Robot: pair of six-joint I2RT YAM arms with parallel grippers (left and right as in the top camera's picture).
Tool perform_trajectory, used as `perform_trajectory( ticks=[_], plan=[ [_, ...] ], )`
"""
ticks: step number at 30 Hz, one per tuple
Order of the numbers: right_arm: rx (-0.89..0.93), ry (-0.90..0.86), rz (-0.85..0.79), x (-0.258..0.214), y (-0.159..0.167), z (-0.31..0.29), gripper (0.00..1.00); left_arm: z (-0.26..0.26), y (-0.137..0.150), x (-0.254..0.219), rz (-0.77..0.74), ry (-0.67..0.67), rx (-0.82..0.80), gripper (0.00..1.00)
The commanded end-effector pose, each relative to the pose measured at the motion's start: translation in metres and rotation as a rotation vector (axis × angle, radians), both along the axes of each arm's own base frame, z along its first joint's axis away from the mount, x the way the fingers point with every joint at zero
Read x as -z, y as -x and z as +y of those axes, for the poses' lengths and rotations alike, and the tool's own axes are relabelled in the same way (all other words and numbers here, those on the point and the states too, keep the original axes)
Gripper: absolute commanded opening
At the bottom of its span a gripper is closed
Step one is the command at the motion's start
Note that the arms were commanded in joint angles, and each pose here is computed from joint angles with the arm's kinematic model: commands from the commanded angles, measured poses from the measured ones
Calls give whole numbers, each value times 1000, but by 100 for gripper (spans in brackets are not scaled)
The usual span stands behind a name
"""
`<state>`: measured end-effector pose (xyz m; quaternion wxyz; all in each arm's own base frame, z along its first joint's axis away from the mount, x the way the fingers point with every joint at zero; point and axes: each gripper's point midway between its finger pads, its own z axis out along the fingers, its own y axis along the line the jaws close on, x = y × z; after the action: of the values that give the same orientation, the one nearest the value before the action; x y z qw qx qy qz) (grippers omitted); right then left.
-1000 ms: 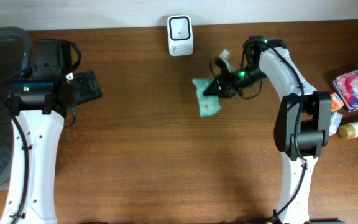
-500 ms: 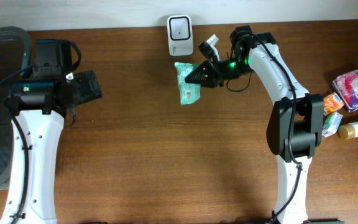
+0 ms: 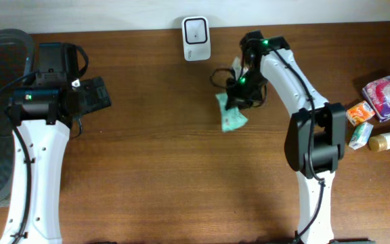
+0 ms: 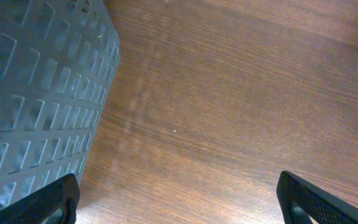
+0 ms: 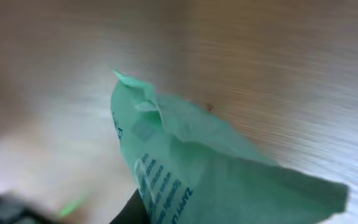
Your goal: Scan the item barcode
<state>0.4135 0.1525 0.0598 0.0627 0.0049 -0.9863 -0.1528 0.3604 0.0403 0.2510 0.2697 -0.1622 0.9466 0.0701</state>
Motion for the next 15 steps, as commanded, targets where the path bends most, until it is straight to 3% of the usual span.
perform_trajectory(
  ticks=[1,5,8,10,11,13,15],
  plan=[
    [38,470,-57,-13,0,-75,14,4,0,-3,-4,-13,-1,99],
    [112,794,-61,-33,7,-127,19,4,0,-3,-4,-12,-1,99],
    [101,809,-45,-16,6,-129,20,4,0,-3,-4,-12,-1,99],
    [103,807,-51,0,3,-128,31,4,0,-3,-4,-13,-1,99],
    [99,786,-42,3,5,-122,42,4,0,-3,-4,-12,-1,99],
    [-10,614,-25,16,6,-85,47,4,0,-3,-4,-13,-1,99],
    [-28,615,-33,16,5,-82,49,4,0,-3,-4,-12,-1,99]
  ],
)
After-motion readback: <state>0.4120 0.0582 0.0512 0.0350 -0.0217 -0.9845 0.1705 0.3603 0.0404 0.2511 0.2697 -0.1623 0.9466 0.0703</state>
